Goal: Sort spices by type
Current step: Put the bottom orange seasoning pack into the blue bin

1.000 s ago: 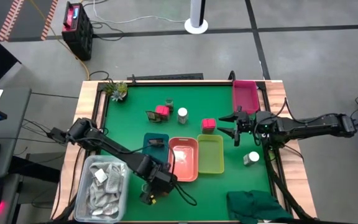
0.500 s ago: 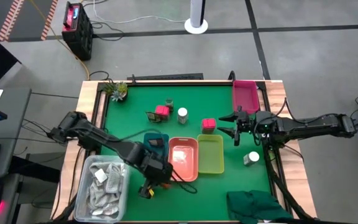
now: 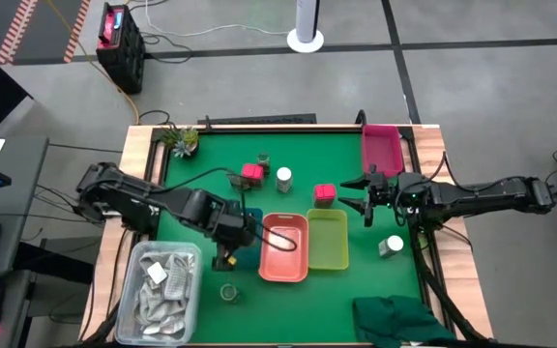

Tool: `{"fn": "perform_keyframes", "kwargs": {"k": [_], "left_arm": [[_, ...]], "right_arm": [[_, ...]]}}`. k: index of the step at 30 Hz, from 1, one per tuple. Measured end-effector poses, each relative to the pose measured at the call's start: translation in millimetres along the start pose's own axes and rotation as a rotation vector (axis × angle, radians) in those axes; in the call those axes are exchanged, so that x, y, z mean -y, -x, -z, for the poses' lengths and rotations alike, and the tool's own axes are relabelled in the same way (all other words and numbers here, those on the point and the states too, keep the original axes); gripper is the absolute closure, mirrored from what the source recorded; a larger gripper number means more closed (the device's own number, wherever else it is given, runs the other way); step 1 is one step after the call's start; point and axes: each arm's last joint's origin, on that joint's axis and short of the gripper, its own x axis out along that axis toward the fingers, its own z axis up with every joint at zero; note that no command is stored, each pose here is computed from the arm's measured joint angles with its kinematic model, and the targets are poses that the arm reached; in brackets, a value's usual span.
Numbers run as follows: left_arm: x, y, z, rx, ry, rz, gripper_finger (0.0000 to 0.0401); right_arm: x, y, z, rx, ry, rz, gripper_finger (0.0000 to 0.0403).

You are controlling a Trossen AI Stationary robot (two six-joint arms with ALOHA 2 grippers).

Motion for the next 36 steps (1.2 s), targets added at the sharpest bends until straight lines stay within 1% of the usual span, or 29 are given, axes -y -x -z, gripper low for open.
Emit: {"fn": "perform_keyframes", "kwargs": {"k": [7,13,15,20,28,36], "left_arm": [[-26,-27,7,-0.080,0.064,-0.044,0.0401],[-45,-47,15,-0.115,0.109,-0.068,0.0401],[-49,-53,16,-0.114,0.107,-0.070,0.0401],[-52,-61,19,-0.109,0.101,-0.056,0.0401],[-48,-70,19,-0.094,0.107,0.050,0.0401],[-47,-74,21,-0.092,0.109,0.064,0.0401]], "right_arm": [[0,0,0,0.000,0.000,0.000,0.0143],[0,0,0,0.000,0.001,0.000,0.0143],[0,0,0,0.000,0.001,0.000,0.0143],[0,0,0,0.000,0.001,0.000,0.0143],[0,0,0,0.000,0.004,0.000,0.0143],[0,0,0,0.000,0.004,-0.001,0.0143]]}}
